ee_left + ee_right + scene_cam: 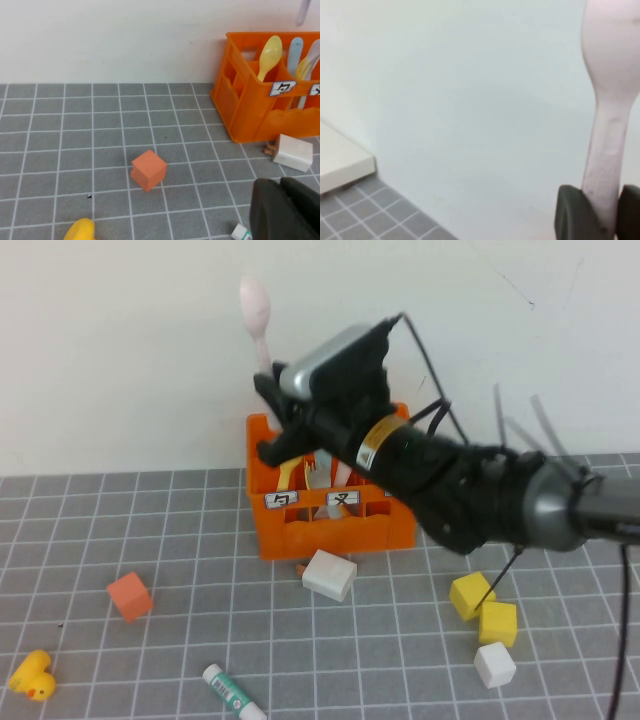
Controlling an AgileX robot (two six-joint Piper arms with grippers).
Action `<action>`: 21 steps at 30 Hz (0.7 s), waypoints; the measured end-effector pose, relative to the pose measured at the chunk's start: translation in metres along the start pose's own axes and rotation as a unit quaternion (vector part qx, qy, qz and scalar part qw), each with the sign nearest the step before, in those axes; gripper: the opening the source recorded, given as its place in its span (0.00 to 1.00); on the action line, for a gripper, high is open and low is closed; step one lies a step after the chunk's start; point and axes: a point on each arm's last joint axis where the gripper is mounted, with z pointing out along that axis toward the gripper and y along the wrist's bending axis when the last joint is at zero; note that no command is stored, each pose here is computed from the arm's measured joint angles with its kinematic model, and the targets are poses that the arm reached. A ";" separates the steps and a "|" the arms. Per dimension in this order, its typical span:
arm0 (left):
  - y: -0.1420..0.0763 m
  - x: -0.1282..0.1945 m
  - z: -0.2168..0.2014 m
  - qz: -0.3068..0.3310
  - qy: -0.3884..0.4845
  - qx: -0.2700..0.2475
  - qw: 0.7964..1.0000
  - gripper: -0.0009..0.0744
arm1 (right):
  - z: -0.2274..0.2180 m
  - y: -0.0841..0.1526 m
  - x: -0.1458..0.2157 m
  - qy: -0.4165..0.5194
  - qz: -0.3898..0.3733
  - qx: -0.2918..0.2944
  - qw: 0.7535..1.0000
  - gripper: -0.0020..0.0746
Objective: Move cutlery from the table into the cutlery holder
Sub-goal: Place the spoon on the box
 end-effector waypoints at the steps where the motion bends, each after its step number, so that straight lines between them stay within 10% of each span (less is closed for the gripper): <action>1: 0.000 0.001 0.001 0.001 0.001 0.000 1.000 0.01 | 0.002 0.001 0.007 -0.002 0.001 -0.003 1.000 0.23; 21: 0.000 0.000 0.001 0.009 -0.007 0.000 1.000 0.01 | 0.012 0.007 0.079 0.014 0.000 -0.024 1.000 0.25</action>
